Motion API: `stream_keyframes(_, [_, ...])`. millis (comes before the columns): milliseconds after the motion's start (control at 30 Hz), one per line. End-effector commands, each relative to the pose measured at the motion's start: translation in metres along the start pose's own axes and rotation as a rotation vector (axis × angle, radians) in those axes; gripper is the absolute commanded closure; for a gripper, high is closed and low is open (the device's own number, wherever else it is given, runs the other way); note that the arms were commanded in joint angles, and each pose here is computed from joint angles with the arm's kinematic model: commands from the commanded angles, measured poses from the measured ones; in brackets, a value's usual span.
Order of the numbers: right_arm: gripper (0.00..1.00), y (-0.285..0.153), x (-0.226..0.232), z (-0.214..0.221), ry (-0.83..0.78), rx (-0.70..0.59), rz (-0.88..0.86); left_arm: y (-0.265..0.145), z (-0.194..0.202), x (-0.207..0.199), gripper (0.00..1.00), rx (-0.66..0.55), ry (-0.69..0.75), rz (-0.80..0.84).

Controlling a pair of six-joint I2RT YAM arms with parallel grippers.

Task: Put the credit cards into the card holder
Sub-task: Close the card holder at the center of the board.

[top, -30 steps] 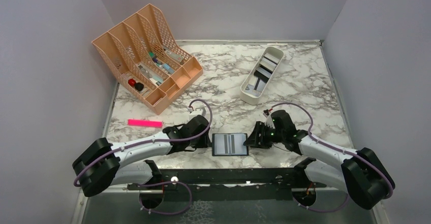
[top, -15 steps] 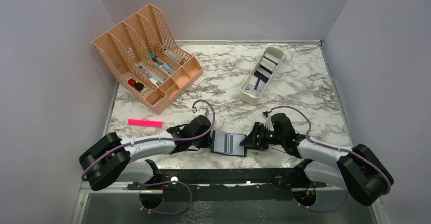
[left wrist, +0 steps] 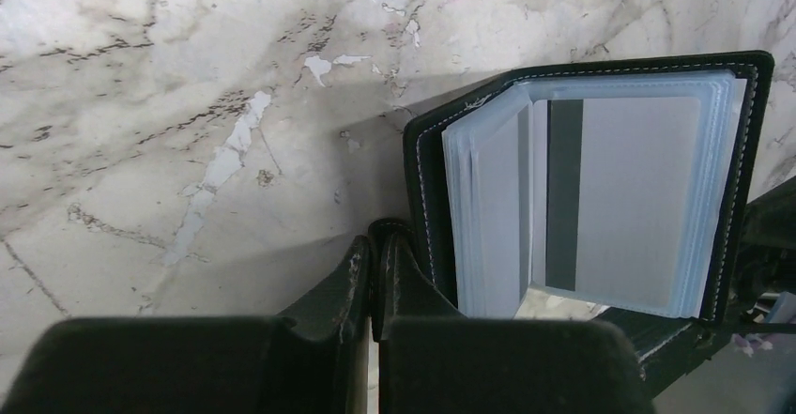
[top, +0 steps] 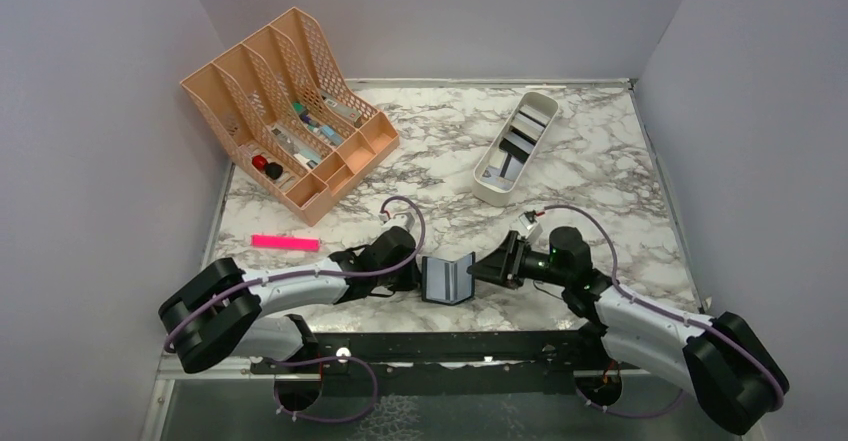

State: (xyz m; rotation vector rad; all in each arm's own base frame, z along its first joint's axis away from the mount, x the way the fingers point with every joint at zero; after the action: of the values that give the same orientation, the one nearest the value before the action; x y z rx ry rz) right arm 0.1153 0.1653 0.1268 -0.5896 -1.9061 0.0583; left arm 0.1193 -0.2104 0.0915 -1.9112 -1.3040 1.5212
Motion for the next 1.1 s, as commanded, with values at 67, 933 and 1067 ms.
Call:
stream_keyframes(67, [0.47, 0.014, 0.019, -0.005, -0.025, 0.031, -0.114, 0.005, 0.005, -0.011, 1.0, 0.052, -0.02, 0.093])
stream_keyframes(933, [0.79, 0.04, 0.002, -0.008, -0.225, 0.107, 0.176, -0.018, -0.006, -0.034, 1.0, 0.046, -0.045, 0.277])
stream_keyframes(1067, [0.8, 0.048, -0.004, -0.006, -0.207, 0.11, 0.157, -0.019, -0.007, -0.035, 0.93, 0.046, -0.047, 0.276])
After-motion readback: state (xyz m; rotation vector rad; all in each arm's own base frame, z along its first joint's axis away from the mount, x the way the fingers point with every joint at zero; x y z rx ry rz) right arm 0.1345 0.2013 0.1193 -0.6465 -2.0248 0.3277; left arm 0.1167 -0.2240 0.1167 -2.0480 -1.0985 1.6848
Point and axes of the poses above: each gripper's point midway between its finger pads, its own y axis out along the fingers, its own x axis along the line the jaws close on, z = x × y, the point moved 9 cm from there along -y, back along the fingers, and after that the axes turned 11 degrees about -y, right-handed, at the moved point
